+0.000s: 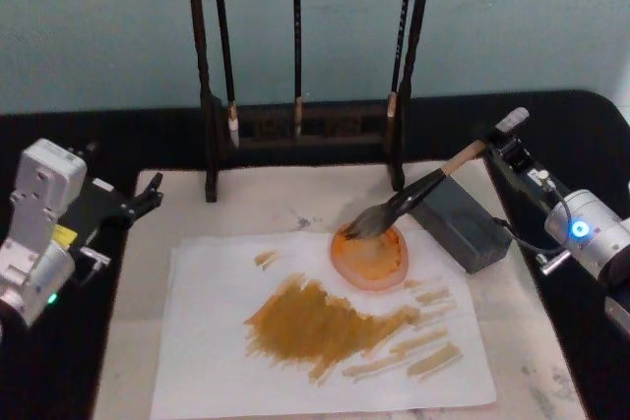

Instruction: Pick up the brush from the inkstone, write on the paper, then place the brush back to its original position.

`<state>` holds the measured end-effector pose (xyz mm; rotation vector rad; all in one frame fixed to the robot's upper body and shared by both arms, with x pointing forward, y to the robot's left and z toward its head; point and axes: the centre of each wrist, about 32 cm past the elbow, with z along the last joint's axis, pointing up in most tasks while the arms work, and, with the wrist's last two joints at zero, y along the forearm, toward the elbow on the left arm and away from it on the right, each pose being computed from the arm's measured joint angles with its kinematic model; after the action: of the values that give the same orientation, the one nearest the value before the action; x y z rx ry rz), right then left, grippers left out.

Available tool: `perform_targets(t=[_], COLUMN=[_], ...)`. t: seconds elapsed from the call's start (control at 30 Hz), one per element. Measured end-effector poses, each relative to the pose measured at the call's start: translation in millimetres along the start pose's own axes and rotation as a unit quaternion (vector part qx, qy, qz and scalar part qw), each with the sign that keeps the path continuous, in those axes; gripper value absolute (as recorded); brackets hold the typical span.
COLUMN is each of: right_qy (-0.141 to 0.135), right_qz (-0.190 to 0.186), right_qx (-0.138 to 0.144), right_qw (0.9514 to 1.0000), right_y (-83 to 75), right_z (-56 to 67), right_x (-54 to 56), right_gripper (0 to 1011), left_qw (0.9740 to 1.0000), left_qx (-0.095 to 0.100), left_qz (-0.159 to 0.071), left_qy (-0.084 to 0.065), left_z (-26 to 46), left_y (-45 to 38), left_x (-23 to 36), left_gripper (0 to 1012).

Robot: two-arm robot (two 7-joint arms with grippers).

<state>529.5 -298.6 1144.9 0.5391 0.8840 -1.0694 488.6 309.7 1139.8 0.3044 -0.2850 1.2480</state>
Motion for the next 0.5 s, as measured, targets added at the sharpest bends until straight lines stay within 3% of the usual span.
perform_targets(t=[0.5], right_qy=[0.006], right_qz=[-0.015], right_qx=[-0.001], right_qw=[0.9999], right_y=[-4.5], right_z=[-5.6], right_x=[2.2], right_gripper=[173], left_qw=[1.0], left_qx=[0.0], left_qz=[0.0], left_qy=[0.0], left_z=[0.0], left_y=[0.0], left_x=[0.0], left_gripper=[1010])
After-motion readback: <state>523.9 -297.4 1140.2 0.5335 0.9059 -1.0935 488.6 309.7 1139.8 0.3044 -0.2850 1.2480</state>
